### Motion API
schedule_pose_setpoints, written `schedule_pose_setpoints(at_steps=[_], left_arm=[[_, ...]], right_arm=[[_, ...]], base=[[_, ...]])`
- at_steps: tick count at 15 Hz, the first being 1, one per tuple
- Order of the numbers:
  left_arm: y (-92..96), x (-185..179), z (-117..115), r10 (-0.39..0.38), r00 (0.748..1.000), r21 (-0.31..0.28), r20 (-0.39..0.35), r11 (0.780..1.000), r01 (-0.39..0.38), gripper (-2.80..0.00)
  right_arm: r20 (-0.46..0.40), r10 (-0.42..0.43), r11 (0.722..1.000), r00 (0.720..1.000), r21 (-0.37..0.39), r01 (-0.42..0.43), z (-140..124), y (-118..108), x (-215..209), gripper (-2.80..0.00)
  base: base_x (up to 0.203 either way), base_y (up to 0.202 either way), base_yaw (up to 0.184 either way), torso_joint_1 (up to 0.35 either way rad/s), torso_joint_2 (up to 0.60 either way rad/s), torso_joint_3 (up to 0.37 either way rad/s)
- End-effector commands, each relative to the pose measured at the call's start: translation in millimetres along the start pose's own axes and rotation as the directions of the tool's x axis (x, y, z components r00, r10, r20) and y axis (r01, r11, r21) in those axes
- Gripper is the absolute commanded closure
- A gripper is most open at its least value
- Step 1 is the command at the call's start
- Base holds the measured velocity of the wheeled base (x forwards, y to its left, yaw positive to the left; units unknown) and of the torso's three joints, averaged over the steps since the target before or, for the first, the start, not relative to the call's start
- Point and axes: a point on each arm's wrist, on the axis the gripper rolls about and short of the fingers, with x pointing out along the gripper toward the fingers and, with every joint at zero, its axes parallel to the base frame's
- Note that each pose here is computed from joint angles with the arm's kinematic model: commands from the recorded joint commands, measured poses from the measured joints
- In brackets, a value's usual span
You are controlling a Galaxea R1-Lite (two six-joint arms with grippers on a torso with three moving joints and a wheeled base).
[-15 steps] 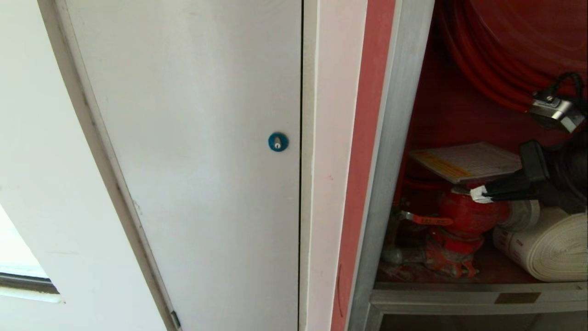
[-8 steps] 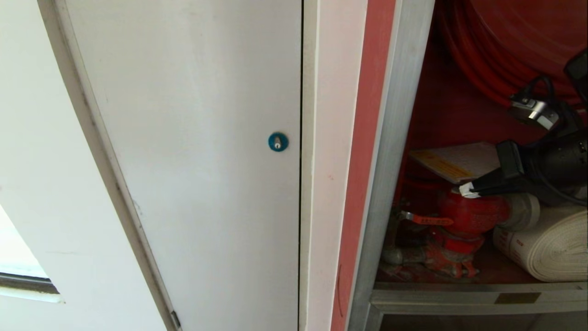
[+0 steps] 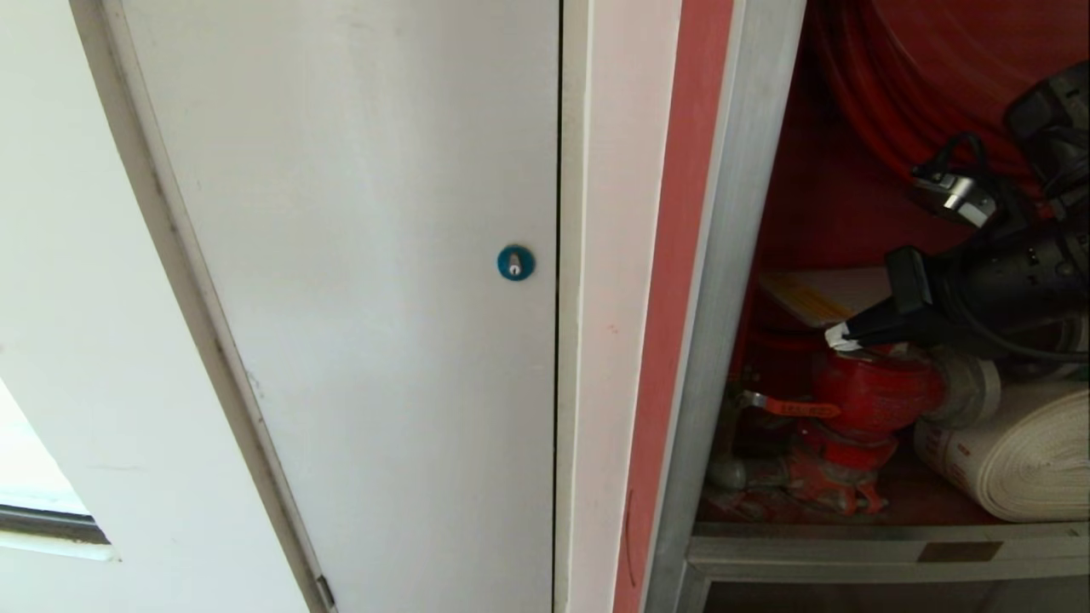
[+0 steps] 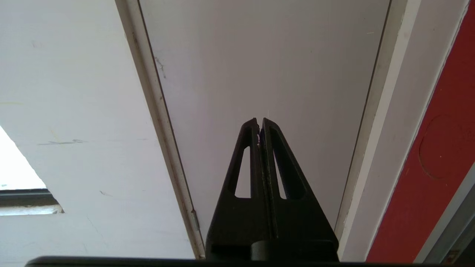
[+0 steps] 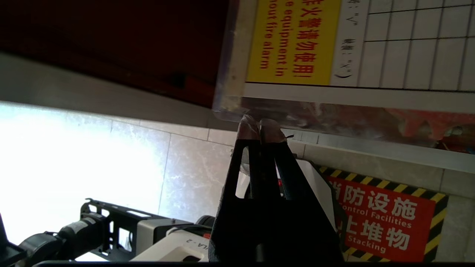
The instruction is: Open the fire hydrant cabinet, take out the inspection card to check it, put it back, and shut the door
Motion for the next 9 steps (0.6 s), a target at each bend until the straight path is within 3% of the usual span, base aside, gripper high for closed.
schedule_pose_setpoints(at_steps=[1, 9], left_arm=[[-0.3, 1.7, -7.7, -0.002, 1.0, 0.0, -0.028, 1.0, 0.002, 0.0], [-0.3, 1.7, -7.7, -0.002, 1.0, -0.002, -0.028, 1.0, 0.002, 0.0]], right_arm=[[-0.021, -0.015, 1.0, 1.0, 0.009, 0.015, 3.3, -2.4, 10.6, 0.0], [0.014, -0.032, 1.0, 0.999, 0.001, 0.032, 3.0, 0.2, 1.1, 0.0]], base=[[0.0, 0.0, 0.0, 0.0, 0.0, 0.0], [0.0, 0.0, 0.0, 0.0, 0.0, 0.0]])
